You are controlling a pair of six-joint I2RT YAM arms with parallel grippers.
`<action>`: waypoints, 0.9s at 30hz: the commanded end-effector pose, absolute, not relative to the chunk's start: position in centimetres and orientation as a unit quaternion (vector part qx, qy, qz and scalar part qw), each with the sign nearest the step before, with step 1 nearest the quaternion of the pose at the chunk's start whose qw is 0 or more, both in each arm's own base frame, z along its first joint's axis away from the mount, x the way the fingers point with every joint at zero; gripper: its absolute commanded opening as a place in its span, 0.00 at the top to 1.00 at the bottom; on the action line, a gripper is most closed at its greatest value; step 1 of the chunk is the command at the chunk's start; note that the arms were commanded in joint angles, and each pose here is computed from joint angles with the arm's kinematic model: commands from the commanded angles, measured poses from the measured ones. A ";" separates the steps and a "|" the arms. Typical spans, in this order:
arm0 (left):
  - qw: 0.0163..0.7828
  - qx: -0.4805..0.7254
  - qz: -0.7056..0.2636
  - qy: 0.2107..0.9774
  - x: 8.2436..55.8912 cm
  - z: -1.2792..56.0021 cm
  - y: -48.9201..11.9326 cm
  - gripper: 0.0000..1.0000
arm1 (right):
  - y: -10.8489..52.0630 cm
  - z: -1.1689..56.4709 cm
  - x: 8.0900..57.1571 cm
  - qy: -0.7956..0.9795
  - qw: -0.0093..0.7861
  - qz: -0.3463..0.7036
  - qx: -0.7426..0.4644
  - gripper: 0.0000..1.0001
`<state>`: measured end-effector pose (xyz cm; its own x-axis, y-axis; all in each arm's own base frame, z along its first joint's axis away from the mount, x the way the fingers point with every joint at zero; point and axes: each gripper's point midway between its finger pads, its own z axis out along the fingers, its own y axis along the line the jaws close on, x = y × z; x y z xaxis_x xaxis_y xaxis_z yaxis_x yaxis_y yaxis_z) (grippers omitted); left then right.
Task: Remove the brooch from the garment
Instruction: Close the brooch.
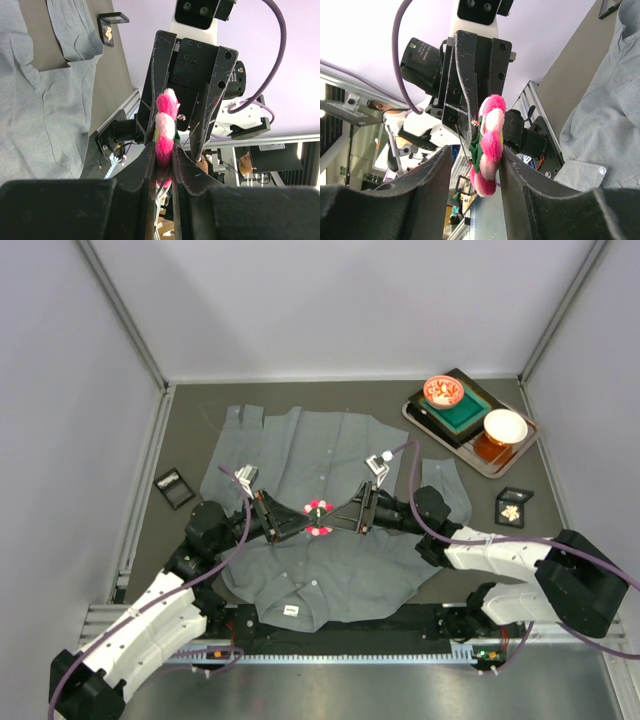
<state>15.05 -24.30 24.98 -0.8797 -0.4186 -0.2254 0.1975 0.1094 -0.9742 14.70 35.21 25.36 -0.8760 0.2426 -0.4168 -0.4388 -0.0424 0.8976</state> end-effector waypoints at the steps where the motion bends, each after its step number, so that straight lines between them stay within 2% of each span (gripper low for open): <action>1: 0.236 -0.061 -0.670 0.701 14.7 25.2 -24.4 1.00 | 34.5 28.4 14.9 0.606 0.274 0.742 -0.090 0.58; 20: 0.233 -0.051 -0.676 0.698 14.4 25.3 -24.5 1.00 | 35.4 28.3 14.9 0.602 0.258 0.748 -0.103 0.73; 27: 0.230 -0.050 -0.676 0.698 14.3 25.2 -24.6 1.00 | 35.7 28.3 14.9 0.604 0.250 0.749 -0.110 0.72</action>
<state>14.94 -24.33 24.95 -0.8804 -0.4140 -0.2314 0.2083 0.1007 -0.9729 14.83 35.38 24.90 -0.8893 0.2175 -0.4023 -0.4237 -0.0609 0.9037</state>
